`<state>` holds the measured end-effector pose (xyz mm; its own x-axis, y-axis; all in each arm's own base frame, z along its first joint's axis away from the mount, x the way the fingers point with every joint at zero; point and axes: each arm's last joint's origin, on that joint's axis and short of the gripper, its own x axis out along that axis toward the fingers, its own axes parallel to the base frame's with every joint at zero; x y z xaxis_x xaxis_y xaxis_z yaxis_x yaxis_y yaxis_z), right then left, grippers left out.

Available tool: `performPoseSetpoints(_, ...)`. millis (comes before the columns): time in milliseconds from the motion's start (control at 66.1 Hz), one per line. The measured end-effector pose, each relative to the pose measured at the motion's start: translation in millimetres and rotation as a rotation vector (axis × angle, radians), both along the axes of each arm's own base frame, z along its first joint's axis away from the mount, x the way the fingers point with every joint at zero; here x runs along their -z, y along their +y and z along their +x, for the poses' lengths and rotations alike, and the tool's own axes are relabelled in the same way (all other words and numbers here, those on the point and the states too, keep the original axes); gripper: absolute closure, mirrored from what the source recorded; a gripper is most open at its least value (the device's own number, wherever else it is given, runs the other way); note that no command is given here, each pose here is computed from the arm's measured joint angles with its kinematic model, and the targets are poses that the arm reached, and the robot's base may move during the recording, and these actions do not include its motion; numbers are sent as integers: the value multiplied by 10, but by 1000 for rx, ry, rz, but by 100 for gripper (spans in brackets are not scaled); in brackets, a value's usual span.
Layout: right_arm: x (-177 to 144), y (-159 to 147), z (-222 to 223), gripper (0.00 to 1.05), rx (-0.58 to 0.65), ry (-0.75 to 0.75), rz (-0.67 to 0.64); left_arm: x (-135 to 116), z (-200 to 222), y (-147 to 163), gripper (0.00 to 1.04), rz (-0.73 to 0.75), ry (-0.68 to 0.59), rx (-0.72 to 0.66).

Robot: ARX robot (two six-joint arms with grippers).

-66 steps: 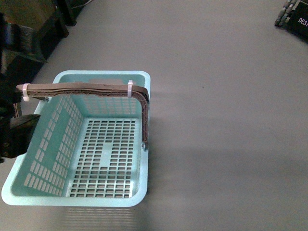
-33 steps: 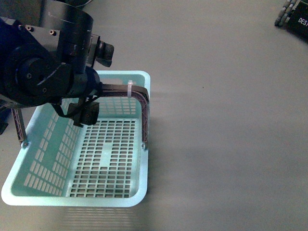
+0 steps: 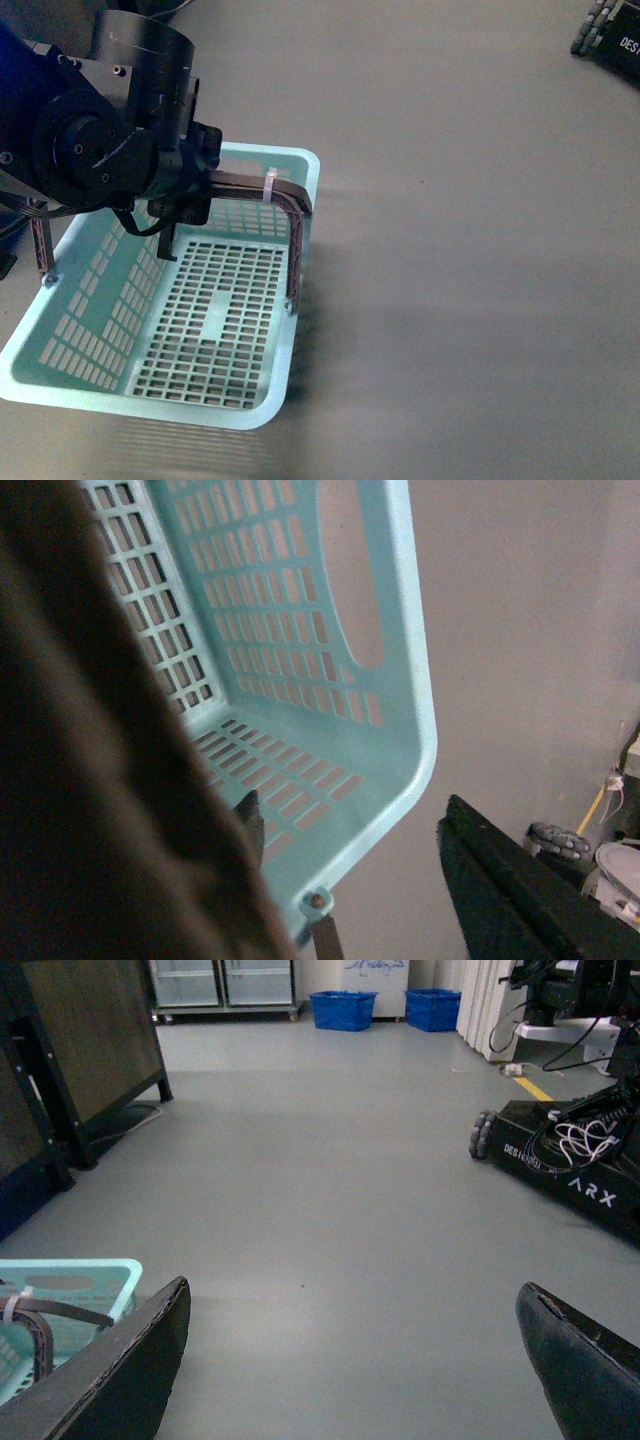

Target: Pick mango and avocado into basket

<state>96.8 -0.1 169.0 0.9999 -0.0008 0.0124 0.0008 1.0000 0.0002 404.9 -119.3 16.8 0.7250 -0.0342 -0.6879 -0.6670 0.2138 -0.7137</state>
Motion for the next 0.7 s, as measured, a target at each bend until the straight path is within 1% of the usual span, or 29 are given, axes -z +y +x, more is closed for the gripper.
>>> performPoseSetpoints(181, 0, 0, 0, 9, 0, 0, 0, -39, -85, 26, 78, -15, -29, -17)
performPoseSetpoints(318, 0, 0, 0, 9, 0, 0, 0, -198, -346, 91, 78, -14, -42, -27)
performPoseSetpoints(393, 0, 0, 0, 9, 0, 0, 0, -408, -524, 124, 78, -3, -77, -26)
performPoseSetpoints(544, 0, 0, 0, 9, 0, 0, 0, -1006, -958, 234, 78, 1, -178, -35)
performPoseSetpoints(635, 0, 0, 0, 9, 0, 0, 0, -1303, -1215, 316, 78, -1, -208, -53)
performPoseSetpoints(665, 0, 0, 0, 9, 0, 0, 0, -1364, -1265, 331, 78, -2, -216, -58)
performPoseSetpoints(696, 0, 0, 0, 9, 0, 0, 0, -1502, -1355, 358, 78, 0, -234, -71)
